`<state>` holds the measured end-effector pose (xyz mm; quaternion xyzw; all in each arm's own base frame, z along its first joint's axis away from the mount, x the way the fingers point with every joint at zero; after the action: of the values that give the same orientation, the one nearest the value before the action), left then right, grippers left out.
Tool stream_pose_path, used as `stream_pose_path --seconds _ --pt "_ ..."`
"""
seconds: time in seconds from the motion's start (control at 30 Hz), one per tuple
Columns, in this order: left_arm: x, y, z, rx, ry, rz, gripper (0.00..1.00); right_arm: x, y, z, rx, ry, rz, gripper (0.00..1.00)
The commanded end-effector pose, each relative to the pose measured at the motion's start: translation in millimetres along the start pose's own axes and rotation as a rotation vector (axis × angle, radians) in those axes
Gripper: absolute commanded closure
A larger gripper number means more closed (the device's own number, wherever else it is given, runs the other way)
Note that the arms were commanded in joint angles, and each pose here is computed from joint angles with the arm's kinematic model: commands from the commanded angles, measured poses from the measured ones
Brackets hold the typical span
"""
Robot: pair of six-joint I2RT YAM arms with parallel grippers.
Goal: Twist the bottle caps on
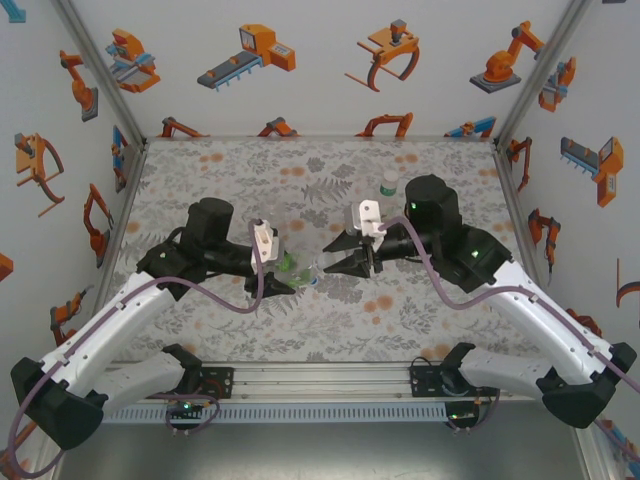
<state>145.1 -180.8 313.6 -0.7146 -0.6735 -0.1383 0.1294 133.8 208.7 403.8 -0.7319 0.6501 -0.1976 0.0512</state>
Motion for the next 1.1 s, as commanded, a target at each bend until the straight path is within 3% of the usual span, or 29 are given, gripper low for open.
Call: stream_pose_path --seconds 0.0,1.07 --pt "6.5 -5.4 -15.5 -0.076 -0.056 0.024 1.0 2.8 3.7 -4.1 0.03 0.002 0.004 0.94" --pt "7.4 -11.1 -16.7 -0.09 -0.082 0.081 1.0 -1.8 6.0 -5.2 0.107 -0.103 -0.037 0.96"
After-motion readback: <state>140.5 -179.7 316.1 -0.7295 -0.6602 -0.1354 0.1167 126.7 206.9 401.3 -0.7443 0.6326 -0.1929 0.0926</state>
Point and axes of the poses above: each hand's point on the last joint's axis, 136 mm out from that joint toward the fingers, its own x axis back along the fingers, its own y axis along the line the jaws close on, z = x × y, the point moved 10 cm from there along x, back along the fingers, and after that the axes turned 8 degrees about x, right-handed, at the moved point
